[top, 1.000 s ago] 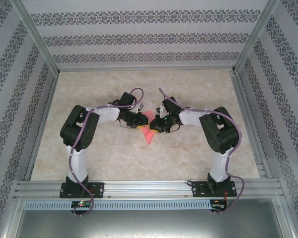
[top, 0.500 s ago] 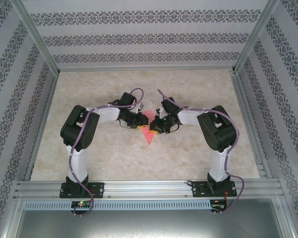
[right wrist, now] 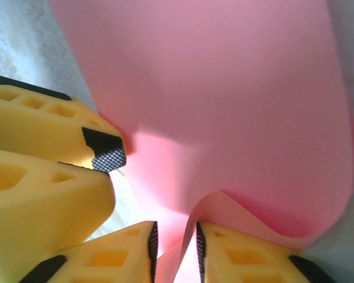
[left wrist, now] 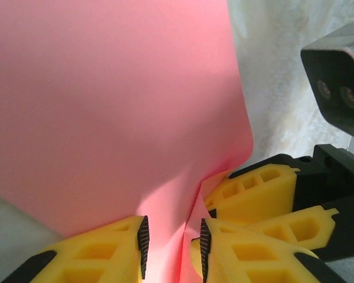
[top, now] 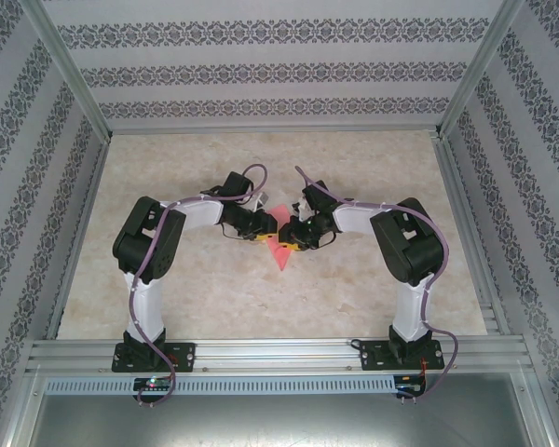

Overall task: Fold a paper plane with a square sheet of paper (pick it up from the middle)
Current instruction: Third fold the triangle at the center of the table.

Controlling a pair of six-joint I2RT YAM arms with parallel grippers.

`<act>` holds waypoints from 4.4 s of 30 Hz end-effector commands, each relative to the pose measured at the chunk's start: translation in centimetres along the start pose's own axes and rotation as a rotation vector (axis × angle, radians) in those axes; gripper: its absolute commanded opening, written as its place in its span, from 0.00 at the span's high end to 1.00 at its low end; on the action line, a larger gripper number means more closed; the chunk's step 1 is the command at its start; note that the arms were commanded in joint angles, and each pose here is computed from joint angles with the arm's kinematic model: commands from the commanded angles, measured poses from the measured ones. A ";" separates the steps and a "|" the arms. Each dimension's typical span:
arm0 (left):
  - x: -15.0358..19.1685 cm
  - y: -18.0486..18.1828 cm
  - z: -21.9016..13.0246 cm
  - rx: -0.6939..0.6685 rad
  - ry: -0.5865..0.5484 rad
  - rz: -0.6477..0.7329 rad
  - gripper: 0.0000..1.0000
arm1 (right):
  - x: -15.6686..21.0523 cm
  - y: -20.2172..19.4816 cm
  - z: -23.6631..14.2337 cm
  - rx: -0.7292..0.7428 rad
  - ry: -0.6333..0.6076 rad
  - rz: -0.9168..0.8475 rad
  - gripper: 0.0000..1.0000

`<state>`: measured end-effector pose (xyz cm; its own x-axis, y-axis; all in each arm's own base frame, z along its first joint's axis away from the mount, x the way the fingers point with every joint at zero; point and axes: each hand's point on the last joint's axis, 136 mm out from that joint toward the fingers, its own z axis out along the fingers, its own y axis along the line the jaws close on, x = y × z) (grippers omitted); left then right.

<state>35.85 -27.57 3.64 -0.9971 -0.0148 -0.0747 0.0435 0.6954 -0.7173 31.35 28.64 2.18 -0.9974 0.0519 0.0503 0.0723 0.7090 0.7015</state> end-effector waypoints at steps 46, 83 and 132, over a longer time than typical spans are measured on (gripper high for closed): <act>0.7 0.3 -1.3 0.006 -0.014 -0.017 0.71 | 1.4 -1.0 1.1 -0.018 0.012 -0.025 0.85; 5.5 4.4 0.7 -0.189 0.153 0.056 0.78 | 1.0 0.3 0.7 -0.084 -0.005 -0.030 1.00; 6.2 8.0 1.4 -0.332 0.183 0.053 0.78 | 6.0 1.3 0.4 -0.097 0.013 -0.051 0.98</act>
<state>32.63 -26.25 1.74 -0.9883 0.1283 -0.0820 0.1517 0.7799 -0.6073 25.43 31.28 2.30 -0.9988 -0.0068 0.0488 0.0339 0.6247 0.7801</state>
